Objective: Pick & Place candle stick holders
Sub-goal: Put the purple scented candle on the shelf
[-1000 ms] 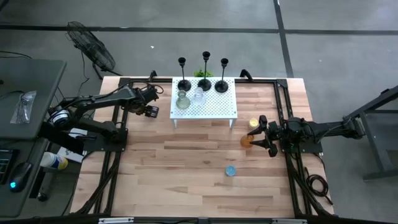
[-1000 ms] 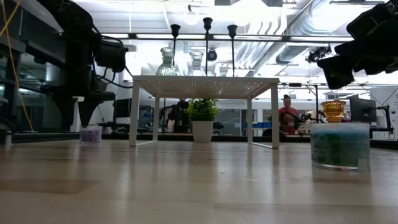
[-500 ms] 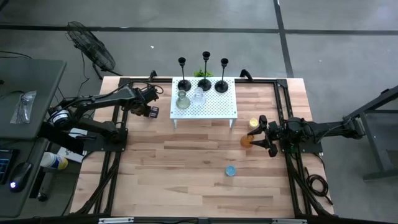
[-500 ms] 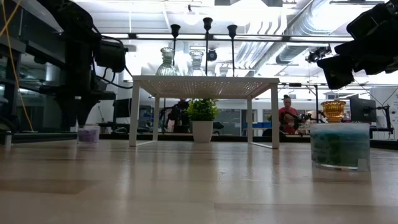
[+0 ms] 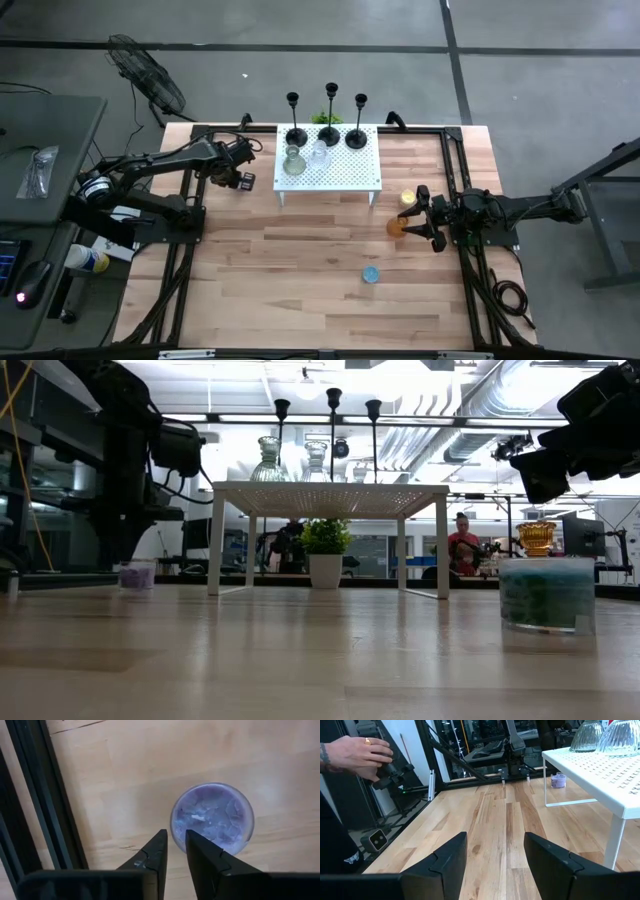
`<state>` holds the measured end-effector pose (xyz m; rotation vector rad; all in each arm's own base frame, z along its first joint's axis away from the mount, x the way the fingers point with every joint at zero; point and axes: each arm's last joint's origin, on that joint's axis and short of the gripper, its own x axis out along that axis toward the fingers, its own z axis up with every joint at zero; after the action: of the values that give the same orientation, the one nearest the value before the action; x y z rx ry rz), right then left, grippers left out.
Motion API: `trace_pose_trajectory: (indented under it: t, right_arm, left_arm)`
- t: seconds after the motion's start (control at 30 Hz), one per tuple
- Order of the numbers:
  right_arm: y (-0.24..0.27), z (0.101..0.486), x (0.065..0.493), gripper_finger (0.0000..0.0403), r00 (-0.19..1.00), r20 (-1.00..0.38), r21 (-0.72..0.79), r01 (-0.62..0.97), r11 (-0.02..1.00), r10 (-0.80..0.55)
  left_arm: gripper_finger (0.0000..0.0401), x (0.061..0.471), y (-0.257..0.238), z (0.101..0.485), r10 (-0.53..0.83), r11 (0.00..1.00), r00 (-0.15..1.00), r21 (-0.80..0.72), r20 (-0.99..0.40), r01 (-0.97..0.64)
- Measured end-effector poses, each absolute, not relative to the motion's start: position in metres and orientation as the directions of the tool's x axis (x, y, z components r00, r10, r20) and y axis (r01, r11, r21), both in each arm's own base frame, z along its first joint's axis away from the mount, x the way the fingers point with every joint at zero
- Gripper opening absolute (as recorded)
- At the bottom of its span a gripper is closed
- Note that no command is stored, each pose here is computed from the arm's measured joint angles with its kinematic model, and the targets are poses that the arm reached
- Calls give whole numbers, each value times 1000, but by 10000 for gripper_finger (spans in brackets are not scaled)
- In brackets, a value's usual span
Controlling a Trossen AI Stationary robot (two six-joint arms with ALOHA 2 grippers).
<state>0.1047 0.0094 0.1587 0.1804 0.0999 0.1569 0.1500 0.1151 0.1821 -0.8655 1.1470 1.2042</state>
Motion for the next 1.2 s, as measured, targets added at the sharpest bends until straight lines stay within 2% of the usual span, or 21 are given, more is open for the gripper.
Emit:
trace_pose_trajectory:
  t: [0.5, 0.87, 1.2]
  right_arm:
    - [9, 159, 105, 191, 983, -85, 186, -146, 972, 164]
    - [9, 159, 105, 191, 983, -85, 186, -146, 972, 164]
    - [9, 159, 105, 191, 983, -85, 186, -146, 972, 164]
  left_arm:
    - [4, 151, 114, 182, 226, 219, -7, 58, -974, -974]
    - [1, 150, 113, 183, 210, 253, 5, 49, -978, -966]
    - [0, 137, 99, 202, 228, 241, 48, 8, -972, -970]
